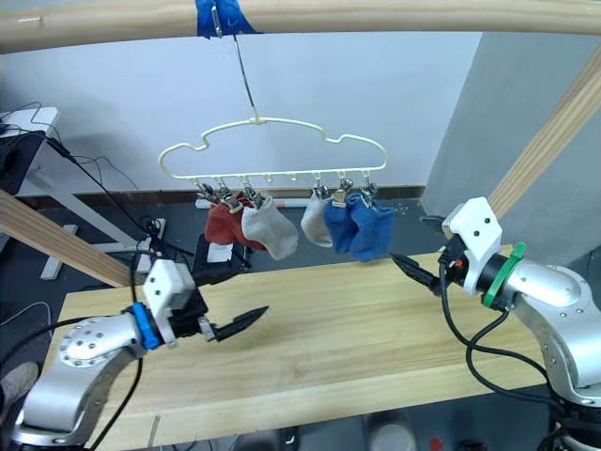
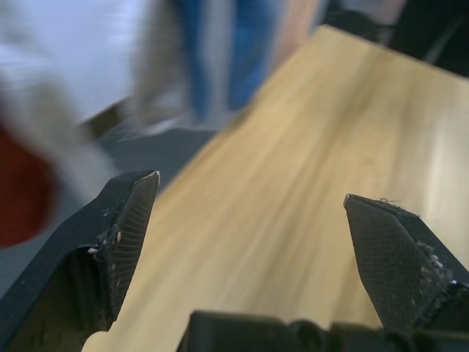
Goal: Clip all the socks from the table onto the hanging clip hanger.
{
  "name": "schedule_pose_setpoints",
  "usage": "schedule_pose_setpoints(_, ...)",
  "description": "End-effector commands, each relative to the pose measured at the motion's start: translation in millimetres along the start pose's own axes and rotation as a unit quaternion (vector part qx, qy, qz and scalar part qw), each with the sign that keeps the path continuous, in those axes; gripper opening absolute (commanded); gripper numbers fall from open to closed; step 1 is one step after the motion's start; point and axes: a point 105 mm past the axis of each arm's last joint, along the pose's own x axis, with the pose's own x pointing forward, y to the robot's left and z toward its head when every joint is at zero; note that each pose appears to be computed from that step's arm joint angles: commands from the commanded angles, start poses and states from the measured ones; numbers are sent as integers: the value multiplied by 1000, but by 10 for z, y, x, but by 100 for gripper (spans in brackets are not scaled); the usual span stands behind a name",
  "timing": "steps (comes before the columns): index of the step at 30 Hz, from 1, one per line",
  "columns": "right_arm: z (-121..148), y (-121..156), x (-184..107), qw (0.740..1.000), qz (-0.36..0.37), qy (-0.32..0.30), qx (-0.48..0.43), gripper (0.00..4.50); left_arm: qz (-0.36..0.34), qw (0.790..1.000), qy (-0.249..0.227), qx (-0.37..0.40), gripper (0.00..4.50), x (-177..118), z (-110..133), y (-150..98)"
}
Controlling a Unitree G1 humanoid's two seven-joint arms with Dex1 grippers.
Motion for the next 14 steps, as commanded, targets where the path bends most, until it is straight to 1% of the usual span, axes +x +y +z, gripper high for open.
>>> schedule_pose_setpoints(1, 101, -17, -83, 998, 31, -10, -48, 445, 28, 999, 19, 8, 450, -303, 52, 160)
schedule_pose_setpoints(2, 98, -48, -82, 998, 30, -11, -58, 445, 46, 999, 21, 13, 450, -345, 63, 224)
schedule_pose_setpoints(3, 104, -65, -92, 997, 30, -12, -66, 445, 64, 997, 42, 12, 450, -404, 11, 284)
schedule_pose_setpoints(5, 97, -100, -108, 997, 31, -13, -75, 445, 122, 988, 93, 22, 450, -512, -88, 445)
schedule_pose_setpoints(7, 64, -134, -105, 997, 32, -11, -75, 445, 137, 984, 112, 27, 450, -530, -126, 498)
schedule_pose_setpoints(10, 36, -163, -110, 997, 33, -8, -72, 445, 121, 987, 108, 21, 450, -551, -112, 491)
schedule_pose_setpoints(12, 37, -181, -96, 997, 32, -9, -74, 445, 108, 989, 99, 21, 450, -515, -84, 472)
schedule_pose_setpoints(14, 44, -183, -82, 997, 32, -10, -76, 445, 101, 990, 95, 0, 450, -493, -90, 461)
